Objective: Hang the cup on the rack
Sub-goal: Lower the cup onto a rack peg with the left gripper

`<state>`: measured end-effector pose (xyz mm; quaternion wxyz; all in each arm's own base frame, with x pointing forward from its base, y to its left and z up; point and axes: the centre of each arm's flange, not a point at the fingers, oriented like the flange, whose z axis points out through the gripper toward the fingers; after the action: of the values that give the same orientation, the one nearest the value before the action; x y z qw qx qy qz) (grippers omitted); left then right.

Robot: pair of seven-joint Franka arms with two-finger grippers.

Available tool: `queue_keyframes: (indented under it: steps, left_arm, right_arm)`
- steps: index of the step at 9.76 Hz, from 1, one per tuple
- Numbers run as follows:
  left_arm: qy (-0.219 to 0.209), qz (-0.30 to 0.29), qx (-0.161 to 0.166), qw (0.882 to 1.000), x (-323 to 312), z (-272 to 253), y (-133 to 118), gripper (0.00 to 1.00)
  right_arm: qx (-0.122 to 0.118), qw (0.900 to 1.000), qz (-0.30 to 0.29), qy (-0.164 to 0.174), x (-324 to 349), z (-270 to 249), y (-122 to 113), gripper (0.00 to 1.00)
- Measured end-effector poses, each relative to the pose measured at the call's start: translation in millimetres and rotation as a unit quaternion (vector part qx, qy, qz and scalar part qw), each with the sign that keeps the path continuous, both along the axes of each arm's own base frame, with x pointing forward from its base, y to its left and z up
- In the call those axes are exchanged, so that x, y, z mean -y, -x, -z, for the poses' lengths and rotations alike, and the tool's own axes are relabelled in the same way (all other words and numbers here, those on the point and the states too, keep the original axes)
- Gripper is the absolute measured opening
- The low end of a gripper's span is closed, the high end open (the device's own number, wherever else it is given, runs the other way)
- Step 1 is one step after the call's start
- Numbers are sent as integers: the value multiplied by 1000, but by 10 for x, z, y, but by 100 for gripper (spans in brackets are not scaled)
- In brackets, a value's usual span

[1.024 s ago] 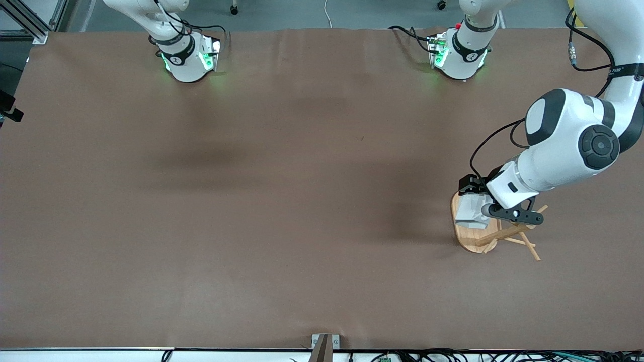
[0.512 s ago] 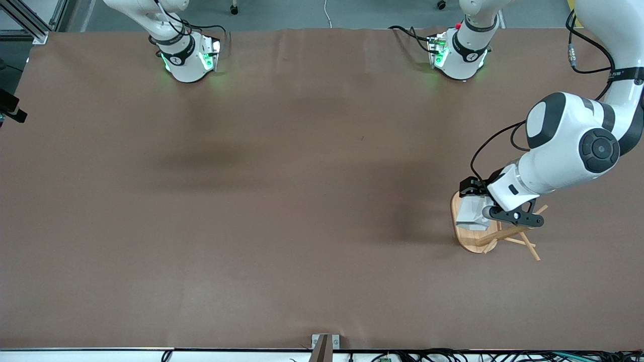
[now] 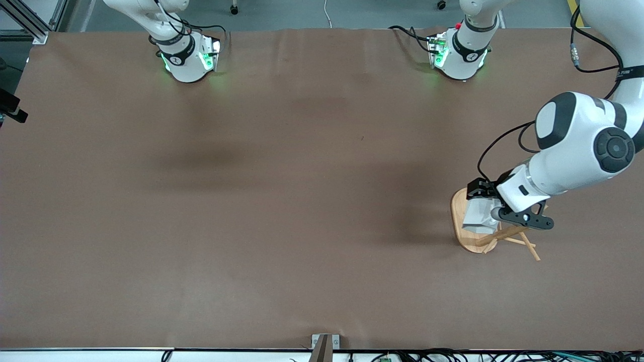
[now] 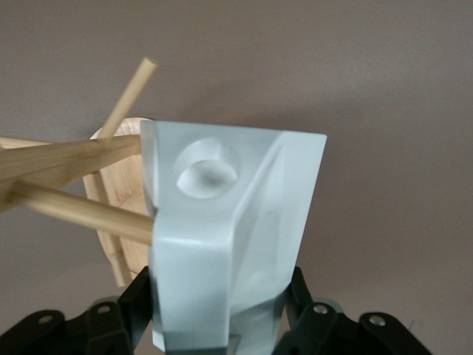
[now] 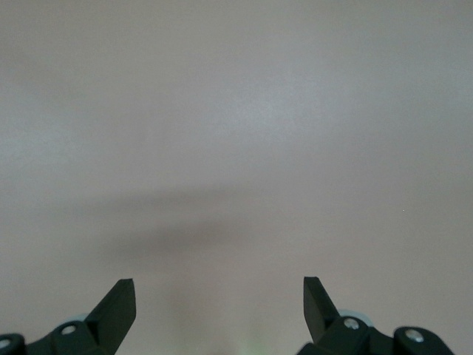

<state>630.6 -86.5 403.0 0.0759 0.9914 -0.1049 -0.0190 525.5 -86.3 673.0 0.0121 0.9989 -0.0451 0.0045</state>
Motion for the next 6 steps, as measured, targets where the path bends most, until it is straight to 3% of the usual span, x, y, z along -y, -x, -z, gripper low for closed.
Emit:
queue_keyframes:
  steps: [6]
  left_arm:
    - [13, -1, -7, 1000, -113, 132, -91, 74]
  right_arm:
    - [0, 1000, 0, 0, 0, 0, 0, 100]
